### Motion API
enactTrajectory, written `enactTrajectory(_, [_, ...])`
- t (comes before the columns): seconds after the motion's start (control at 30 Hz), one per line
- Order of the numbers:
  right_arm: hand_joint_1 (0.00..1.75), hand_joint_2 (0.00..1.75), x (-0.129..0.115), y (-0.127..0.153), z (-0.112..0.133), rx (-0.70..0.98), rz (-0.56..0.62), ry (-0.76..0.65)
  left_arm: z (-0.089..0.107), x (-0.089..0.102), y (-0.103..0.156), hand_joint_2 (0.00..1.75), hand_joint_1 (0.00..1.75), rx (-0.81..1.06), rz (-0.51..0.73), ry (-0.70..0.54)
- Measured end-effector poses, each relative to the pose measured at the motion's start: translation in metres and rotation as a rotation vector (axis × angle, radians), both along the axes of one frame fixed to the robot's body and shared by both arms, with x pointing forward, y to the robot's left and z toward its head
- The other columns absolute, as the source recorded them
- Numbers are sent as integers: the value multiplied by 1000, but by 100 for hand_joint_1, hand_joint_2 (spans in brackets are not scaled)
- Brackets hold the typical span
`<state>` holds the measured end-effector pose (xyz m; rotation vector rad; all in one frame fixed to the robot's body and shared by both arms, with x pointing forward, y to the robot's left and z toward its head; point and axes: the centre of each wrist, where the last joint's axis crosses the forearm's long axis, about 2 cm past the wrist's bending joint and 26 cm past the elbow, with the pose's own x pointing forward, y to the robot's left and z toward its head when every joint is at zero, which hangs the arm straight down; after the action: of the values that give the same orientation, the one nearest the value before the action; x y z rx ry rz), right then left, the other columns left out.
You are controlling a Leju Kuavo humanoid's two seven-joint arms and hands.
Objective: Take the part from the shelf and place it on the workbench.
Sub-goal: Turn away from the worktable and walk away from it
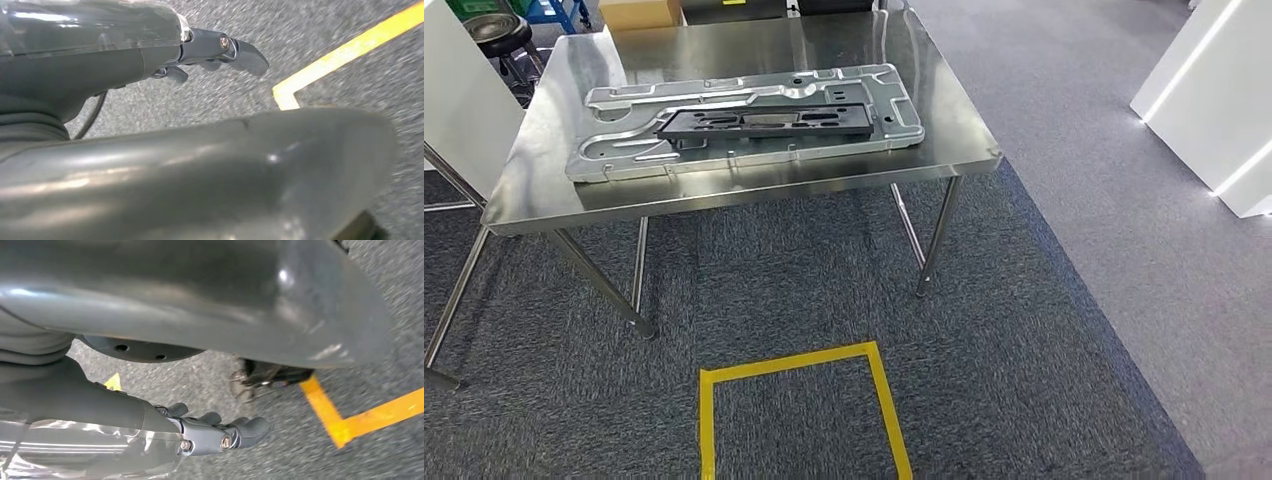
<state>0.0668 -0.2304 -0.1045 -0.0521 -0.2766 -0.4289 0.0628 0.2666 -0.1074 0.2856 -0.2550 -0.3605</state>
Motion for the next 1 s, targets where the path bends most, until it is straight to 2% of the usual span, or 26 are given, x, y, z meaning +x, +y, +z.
enactTrajectory(0.4, [0, 0, 0, -1, 0, 7, -1, 14, 0, -2, -2, 0, 0, -8, -14, -5])
enactTrajectory(0.53, [0, 175, 0, 0, 0, 7, 8, 14, 0, -1, -2, 0, 0, -9, -16, -11])
enactTrajectory(0.63, [0, 175, 0, 0, 0, 8, 16, 16, 0, 2, -2, 0, 0, -9, -19, -18])
enactTrajectory(0.77, [0, 0, 0, 0, 0, 11, 20, 24, 1, 4, -3, 0, 0, -7, -19, -15])
enactTrajectory(0.9, [0, 0, -2, -1, 0, 11, 31, 29, 1, 3, -3, 175, 0, -2, -22, -10])
enactTrajectory(0.97, [0, 0, -2, -1, -1, 12, 45, 29, 0, 1, -4, 175, 0, 4, -20, 1])
enactTrajectory(1.0, [0, 44, -3, -1, -1, 13, 52, 27, 0, 1, -4, 175, 0, 8, -16, 9])
